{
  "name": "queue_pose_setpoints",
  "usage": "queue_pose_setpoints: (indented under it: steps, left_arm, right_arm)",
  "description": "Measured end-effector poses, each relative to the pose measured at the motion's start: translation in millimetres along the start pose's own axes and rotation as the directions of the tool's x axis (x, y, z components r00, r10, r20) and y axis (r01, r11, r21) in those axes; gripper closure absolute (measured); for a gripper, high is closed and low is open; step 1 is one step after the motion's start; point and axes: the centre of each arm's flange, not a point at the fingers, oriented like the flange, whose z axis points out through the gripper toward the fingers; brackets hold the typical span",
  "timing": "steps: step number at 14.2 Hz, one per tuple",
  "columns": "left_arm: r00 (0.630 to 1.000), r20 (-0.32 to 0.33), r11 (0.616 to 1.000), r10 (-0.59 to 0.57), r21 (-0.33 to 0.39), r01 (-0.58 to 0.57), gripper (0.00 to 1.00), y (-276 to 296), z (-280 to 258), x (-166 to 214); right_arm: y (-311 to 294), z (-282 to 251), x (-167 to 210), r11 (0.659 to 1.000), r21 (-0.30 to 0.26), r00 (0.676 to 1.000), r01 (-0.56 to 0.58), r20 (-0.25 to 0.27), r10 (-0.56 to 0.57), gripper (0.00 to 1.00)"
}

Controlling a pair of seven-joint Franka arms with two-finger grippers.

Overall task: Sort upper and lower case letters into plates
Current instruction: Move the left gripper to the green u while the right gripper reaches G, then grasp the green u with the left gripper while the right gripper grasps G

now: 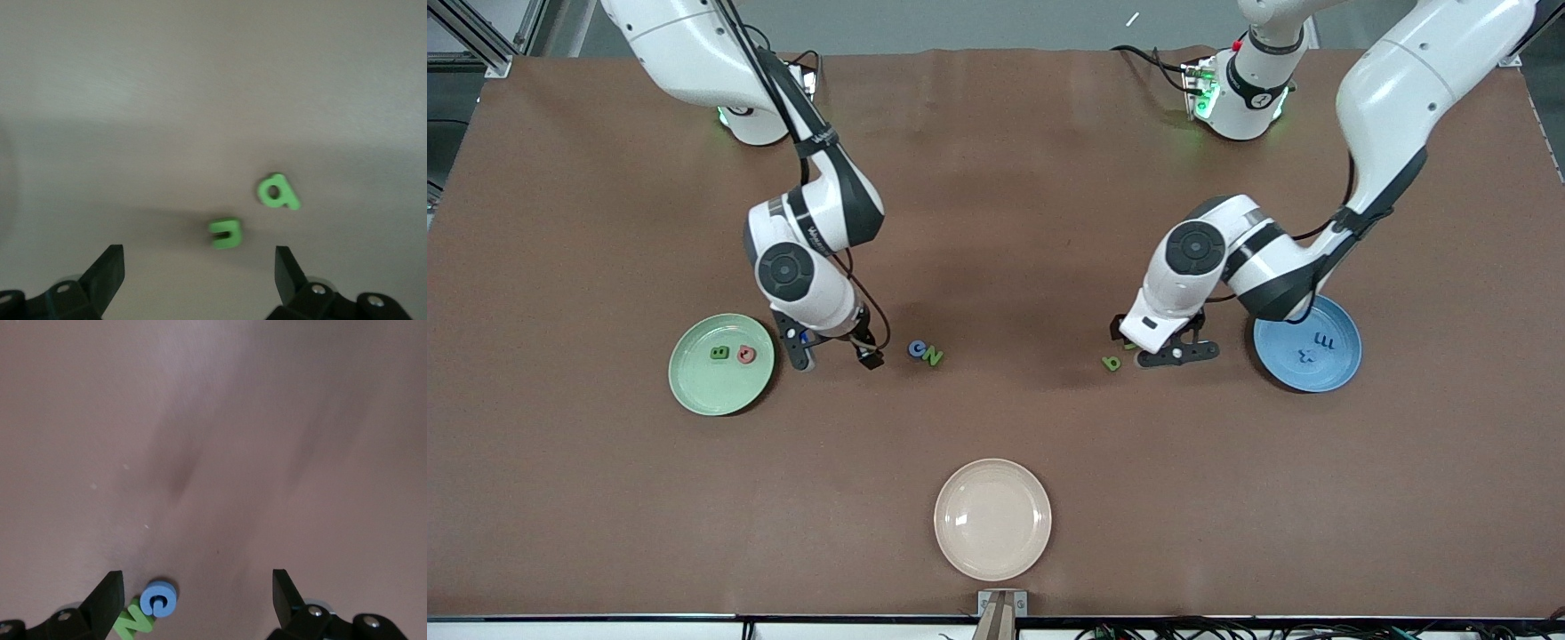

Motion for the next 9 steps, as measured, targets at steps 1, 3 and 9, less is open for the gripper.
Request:
queue_pose_setpoints:
  steps: [1, 3, 9]
  left_arm:
    - [1.000, 0.000, 1.000, -0.003, -0.010, 0.003, 0.00, 5.3, 9.2, -2.7]
    - [1.000, 0.009, 1.000, -0.003, -0.022, 0.003, 0.00, 8.7, 21.2, -5.4]
    - [1.000, 0.026, 0.999, -0.017, -0.031, 0.018, 0.06, 2.1, 33.3, -2.7]
  right_arm:
    - [-0.7, 7.6, -6.3, 1.000, 0.007, 1.000, -0.016, -0.003, 0.016, 0.03]
    - [-2.7, 21.4, -11.4, 0.999, 0.022, 0.999, -0.042, -0.008, 0.042, 0.03]
    - [-6.3, 58.9, -25.5, 0.996, 0.035, 0.994, -0.078, -0.076, 0.080, 0.12]
